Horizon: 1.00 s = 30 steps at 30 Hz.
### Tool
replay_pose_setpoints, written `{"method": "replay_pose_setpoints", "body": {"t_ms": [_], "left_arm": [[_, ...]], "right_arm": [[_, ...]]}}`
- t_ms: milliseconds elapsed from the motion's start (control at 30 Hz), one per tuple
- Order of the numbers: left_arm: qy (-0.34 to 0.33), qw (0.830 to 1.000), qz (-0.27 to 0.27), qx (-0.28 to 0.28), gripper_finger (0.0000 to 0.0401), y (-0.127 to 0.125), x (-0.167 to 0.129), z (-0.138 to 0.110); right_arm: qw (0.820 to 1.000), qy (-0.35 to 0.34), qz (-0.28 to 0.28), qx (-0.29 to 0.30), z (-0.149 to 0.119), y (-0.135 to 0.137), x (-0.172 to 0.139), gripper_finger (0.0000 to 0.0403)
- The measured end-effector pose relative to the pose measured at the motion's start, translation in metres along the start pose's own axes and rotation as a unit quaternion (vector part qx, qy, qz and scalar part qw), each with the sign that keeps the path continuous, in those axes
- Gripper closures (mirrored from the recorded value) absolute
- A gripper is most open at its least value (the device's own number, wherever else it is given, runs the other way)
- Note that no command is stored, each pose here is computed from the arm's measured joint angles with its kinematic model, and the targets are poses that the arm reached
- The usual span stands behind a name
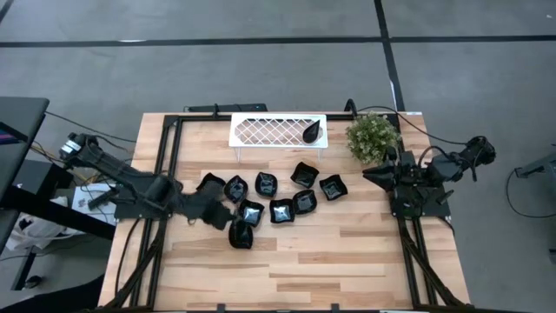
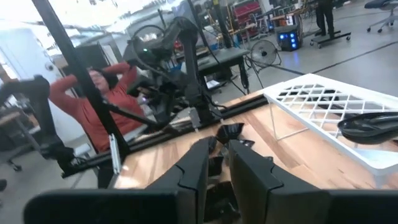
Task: Pick & Place Mini shaped plates
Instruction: Stack the drop-shaped plate on top of the drop-shaped plate on the shelf
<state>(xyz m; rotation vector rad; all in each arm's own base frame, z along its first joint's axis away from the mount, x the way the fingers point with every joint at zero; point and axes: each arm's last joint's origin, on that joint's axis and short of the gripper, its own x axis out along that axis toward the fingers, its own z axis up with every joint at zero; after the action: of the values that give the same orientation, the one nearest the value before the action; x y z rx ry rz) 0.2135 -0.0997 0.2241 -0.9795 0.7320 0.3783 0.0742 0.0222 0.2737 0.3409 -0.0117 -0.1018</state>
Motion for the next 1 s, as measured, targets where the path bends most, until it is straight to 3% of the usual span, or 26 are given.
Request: {"method": "replay_pose_setpoints", "body": {"t_ms": [267, 533, 867, 1000], "left_arm": [[-0.078, 0.996, 0.003, 0.043, 0.0398, -0.012, -0.004, 0.048], [-0.172, 0.980, 0.017, 0.097, 0.0398, -0.036, -0.014, 0.084], [-0.194, 0.959, 0.056, 0.200, 0.0398, -0.080, 0.023, 0.118], [-0.195, 0.952, 0.066, 0.225, 0.0398, -0.092, 0.036, 0.127]], "right_arm": [[0.999, -0.029, 0.011, 0.024, 0.007, 0.002, 0.000, 0.0343], [0.998, -0.055, 0.012, 0.041, 0.012, 0.003, 0.000, 0.0343], [0.997, -0.058, -0.028, 0.033, 0.011, 0.001, 0.007, 0.0343], [0.996, -0.064, -0.025, 0.057, 0.012, 0.007, 0.017, 0.0343]]}}
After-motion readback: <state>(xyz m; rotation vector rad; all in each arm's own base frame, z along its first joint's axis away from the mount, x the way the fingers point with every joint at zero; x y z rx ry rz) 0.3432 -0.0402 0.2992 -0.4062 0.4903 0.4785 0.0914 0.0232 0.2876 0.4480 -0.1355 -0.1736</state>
